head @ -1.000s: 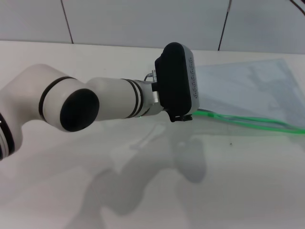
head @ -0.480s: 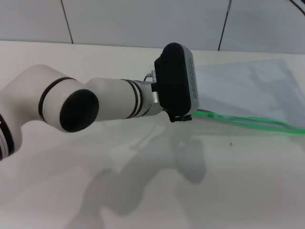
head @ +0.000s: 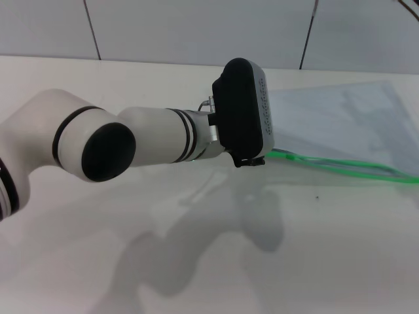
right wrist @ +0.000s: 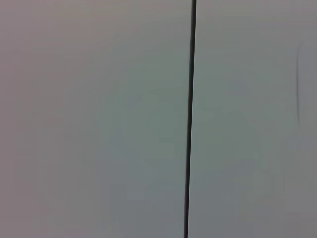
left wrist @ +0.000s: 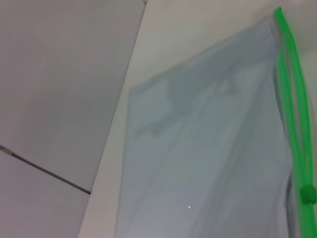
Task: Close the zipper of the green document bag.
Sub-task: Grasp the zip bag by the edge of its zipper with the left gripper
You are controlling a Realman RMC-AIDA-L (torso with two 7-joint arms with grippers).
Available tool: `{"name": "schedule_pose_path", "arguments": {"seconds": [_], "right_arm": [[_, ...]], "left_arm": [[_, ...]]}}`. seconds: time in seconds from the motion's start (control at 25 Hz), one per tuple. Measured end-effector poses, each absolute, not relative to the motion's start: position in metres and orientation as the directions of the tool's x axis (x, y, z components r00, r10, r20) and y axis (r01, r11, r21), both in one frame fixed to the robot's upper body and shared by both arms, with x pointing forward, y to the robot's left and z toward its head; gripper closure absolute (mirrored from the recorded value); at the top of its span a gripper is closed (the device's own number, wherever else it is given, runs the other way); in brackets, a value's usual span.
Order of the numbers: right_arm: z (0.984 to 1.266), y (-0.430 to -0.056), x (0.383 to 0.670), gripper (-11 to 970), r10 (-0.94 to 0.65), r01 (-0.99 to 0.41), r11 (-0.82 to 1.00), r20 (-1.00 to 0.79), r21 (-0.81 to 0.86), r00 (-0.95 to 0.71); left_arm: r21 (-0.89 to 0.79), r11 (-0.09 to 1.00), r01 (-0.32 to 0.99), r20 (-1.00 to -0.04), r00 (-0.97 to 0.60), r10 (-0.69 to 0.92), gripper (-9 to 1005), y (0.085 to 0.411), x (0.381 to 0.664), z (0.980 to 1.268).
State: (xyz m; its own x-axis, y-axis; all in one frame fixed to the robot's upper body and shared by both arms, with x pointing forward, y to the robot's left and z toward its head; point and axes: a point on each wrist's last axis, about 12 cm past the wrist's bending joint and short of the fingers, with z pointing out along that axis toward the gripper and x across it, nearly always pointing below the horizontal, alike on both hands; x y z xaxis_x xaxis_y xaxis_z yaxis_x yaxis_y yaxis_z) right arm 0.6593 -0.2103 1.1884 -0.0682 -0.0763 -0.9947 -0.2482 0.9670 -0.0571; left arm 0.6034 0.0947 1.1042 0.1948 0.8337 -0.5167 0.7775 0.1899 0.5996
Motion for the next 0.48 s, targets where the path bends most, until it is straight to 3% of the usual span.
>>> {"name": "schedule_pose_path", "arguments": {"seconds": [0.48], "right_arm": [[1.1872, -0.2108, 0.6593, 66, -0.077, -0.247, 0.967, -0.994, -0.057, -0.072]], "left_arm": [[0.600, 0.190, 0.777, -0.517, 0.195, 0.833, 269, 0.0944, 0.6034, 1.1045]]}}
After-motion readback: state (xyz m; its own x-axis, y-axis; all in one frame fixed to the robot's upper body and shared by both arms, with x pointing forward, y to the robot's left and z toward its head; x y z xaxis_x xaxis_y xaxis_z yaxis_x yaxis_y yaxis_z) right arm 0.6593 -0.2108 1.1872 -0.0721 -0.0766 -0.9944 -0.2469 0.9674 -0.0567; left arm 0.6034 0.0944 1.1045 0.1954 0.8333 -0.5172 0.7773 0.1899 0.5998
